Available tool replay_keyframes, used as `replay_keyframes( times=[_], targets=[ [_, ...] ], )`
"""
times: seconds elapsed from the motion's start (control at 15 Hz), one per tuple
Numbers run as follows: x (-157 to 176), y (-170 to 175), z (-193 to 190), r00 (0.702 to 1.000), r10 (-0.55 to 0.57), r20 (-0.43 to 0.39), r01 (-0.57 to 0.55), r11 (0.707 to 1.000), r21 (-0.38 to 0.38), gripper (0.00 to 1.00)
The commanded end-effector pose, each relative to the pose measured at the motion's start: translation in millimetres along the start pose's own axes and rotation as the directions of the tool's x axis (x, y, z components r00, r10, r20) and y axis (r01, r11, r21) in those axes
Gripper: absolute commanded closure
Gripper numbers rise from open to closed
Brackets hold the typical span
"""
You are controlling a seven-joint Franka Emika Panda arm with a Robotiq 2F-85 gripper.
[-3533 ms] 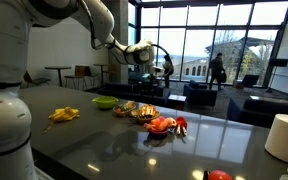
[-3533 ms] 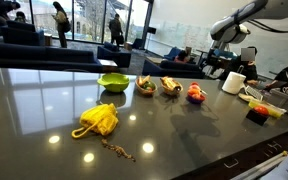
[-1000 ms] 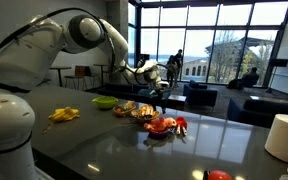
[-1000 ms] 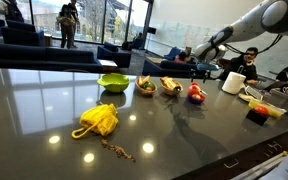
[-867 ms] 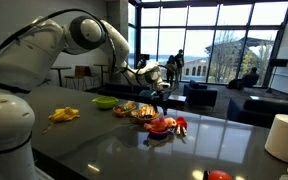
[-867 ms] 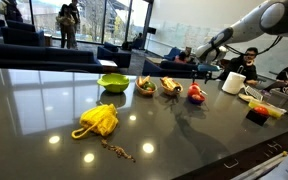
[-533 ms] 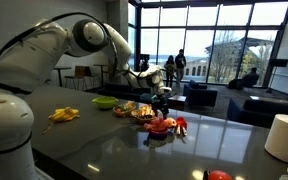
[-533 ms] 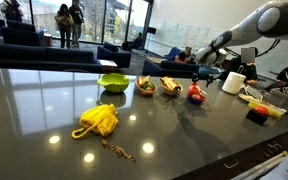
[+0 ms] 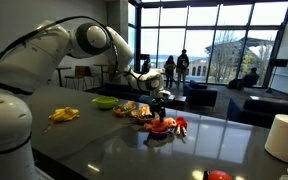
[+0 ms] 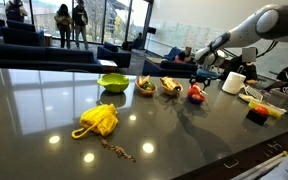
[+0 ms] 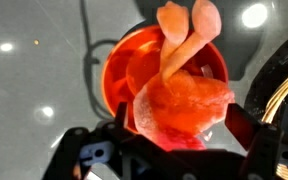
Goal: Put the toy inside the green bowl
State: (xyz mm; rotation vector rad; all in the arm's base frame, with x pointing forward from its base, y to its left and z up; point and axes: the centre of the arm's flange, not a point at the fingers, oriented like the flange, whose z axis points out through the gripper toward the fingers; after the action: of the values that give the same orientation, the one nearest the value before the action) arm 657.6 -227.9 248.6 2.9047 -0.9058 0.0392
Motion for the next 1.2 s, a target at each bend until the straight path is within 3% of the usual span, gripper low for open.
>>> replay_keyframes(
  times=[0.0,0.47,0.53,0.6,1.13],
  targets=[
    [5,1,13,0.999,-0.03,-0.017,0.031,0.999,0.03,0.0],
    [7,-6,39,0.993,-0.095,-0.069,0.098,0.994,0.049,0.0],
    [7,-6,39,0.993,-0.096,-0.074,0.099,0.994,0.046,0.25],
    [6,-6,37,0.993,-0.092,-0.072,0.095,0.995,0.039,0.26],
    [-9,1,12,0.994,-0.081,-0.078,0.083,0.996,0.03,0.81]
  ],
)
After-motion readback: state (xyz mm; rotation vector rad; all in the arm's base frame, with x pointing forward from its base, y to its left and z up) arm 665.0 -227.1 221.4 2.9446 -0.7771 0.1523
